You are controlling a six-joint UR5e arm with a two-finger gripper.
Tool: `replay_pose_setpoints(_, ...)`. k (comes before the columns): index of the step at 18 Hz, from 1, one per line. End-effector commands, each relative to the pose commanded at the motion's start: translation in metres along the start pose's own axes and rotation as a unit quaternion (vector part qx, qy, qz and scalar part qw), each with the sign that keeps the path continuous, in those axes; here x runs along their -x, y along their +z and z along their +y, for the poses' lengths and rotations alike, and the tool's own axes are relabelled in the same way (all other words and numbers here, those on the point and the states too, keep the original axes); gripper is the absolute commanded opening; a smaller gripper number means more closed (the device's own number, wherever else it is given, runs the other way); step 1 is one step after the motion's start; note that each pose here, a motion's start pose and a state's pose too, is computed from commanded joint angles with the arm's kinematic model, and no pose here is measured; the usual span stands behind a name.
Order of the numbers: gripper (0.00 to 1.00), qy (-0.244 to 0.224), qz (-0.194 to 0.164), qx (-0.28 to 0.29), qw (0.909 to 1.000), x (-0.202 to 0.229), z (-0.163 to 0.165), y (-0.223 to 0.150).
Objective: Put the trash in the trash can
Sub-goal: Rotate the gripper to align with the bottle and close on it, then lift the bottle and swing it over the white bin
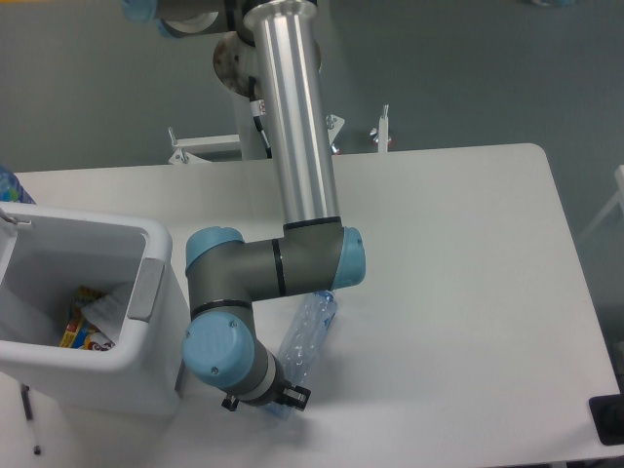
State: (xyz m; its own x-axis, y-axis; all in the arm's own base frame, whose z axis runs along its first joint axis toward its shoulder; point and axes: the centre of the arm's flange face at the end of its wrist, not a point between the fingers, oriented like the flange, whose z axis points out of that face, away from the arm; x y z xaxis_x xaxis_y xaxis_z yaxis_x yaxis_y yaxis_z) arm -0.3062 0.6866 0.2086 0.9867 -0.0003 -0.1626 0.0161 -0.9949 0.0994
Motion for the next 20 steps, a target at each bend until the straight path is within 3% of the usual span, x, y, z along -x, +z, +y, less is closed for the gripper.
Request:
replay_pose_setpoints(5,0.36,-0.009,-0.002,-0.02,0.9998,0.015,0.006,-0.021)
replay_pose_setpoints(12,0.36,-0.06,0.041,-0.098,0.9925,0.051,0.018,-0.066)
replay_pose_setpoints(18,0.36,-0.112,0.077,-0.216,0.9668,0.087,0.041,-0.13)
replay_pose_setpoints(20,0.36,-0.118,0.102,-0.258,0.9536,0.101,0.058,-0.158)
